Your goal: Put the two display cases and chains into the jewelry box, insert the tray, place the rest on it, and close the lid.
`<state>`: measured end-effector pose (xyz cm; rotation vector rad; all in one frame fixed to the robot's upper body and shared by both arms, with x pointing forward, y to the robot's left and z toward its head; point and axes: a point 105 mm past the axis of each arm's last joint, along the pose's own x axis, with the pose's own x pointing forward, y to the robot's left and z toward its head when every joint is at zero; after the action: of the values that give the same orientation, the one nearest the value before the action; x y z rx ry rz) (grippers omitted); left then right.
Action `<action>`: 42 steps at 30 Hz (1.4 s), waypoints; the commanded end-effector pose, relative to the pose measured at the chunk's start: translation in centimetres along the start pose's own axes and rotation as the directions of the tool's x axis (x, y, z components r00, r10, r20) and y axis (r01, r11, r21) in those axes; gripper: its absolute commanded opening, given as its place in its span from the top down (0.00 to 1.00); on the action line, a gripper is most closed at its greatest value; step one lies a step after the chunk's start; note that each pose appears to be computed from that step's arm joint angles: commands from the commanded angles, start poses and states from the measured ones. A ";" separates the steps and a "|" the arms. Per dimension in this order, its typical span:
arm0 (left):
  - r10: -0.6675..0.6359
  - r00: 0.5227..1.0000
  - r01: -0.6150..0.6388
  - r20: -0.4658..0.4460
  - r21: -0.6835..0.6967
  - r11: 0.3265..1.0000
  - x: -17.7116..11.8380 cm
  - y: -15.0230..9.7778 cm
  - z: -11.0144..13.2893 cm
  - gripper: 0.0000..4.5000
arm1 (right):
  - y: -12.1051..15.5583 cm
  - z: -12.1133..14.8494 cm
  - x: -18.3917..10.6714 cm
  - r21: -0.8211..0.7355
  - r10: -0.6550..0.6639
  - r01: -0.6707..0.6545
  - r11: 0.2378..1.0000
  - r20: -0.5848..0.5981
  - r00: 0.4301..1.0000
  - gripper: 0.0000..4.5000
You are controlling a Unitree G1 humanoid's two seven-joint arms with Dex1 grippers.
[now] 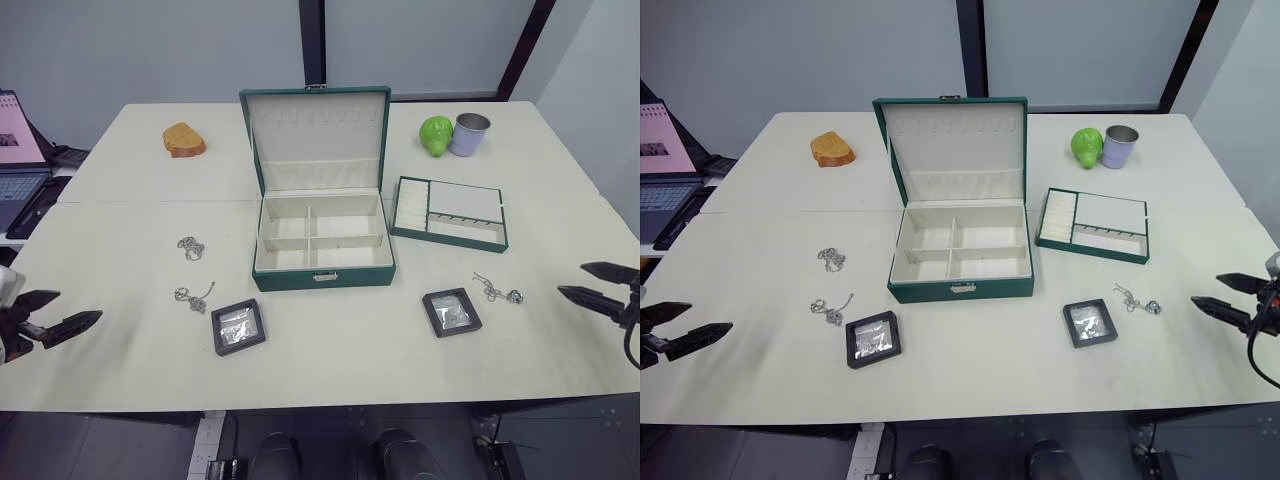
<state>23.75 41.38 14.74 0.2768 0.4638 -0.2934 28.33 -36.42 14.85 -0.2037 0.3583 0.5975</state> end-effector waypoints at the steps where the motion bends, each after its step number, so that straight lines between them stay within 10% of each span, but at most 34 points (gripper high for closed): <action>1: -0.007 1.000 0.006 0.017 0.070 0.998 -0.6 0.4 1.8 0.00 | -0.1 1.4 -0.1 -0.033 0.009 -0.008 0.999 0.035 0.999 0.01; 7: -0.196 0.981 0.195 -0.012 0.176 0.965 0.0 -2.3 3.7 0.00 | 3.7 4.9 1.3 -0.085 0.212 -0.204 0.975 0.089 0.973 0.01; 21: -0.644 0.742 0.654 -0.188 0.416 0.632 1.8 -16.0 5.3 0.00 | 20.2 14.7 4.0 -0.422 0.738 -0.643 0.639 0.101 0.667 0.01; 42: -0.592 0.792 0.593 -0.147 0.414 0.691 5.0 -18.6 1.3 0.04 | 21.5 14.8 5.1 -0.457 0.770 -0.667 0.589 0.064 0.635 0.00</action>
<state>22.24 22.66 10.09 0.5640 0.4788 -1.0601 24.12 -12.17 23.93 -0.3422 0.0695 1.5144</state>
